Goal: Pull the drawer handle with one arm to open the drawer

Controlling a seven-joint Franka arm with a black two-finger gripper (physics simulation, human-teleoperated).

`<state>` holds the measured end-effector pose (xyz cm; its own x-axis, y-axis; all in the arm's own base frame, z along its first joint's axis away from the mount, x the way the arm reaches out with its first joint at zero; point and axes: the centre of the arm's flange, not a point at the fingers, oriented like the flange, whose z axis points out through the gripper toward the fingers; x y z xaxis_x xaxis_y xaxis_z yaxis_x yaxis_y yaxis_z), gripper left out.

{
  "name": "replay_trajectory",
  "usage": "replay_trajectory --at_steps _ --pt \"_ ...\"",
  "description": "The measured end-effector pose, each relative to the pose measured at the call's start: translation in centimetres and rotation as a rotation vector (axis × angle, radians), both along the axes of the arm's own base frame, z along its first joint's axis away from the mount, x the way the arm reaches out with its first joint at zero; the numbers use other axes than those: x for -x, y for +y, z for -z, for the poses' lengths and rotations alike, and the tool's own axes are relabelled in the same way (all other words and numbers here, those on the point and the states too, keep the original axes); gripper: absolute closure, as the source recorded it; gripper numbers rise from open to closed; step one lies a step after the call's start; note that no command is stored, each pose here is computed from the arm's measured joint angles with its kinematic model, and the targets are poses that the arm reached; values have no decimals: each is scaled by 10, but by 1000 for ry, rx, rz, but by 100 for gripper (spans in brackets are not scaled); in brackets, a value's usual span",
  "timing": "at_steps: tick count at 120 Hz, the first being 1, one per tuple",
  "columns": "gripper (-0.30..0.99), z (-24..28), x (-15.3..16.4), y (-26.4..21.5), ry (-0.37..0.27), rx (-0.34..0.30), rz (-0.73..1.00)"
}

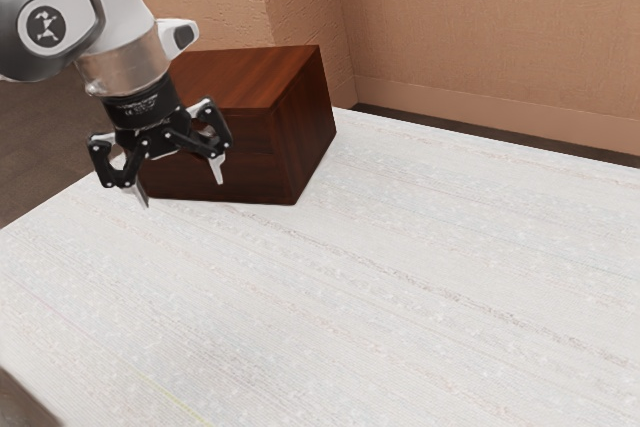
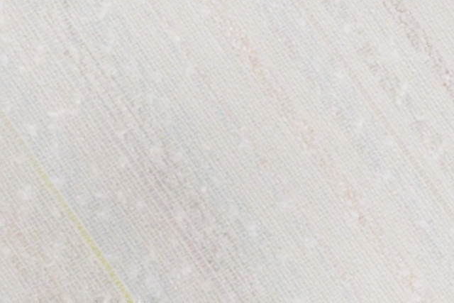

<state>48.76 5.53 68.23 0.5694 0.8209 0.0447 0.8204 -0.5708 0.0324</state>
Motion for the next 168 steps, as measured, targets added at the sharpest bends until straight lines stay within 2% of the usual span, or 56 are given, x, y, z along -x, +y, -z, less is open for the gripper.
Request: replay_trajectory --at_steps 17,25,34,46,61,78,91,104,168 --pt "0 5 2 6 6 4 -149" --pt "0 19 5 17 23 -15 -222" --pt "0 6 36 31 -15 -31 -317" --pt "0 0 64 86 -35 -36 -540" --pt "0 11 71 113 -44 -22 -700" --pt "0 19 61 140 -107 -8 -813" --pt "0 17 28 164 -151 3 -865" --pt "0 17 7 164 -185 13 -880" --pt "0 61 -62 208 -242 49 -984"
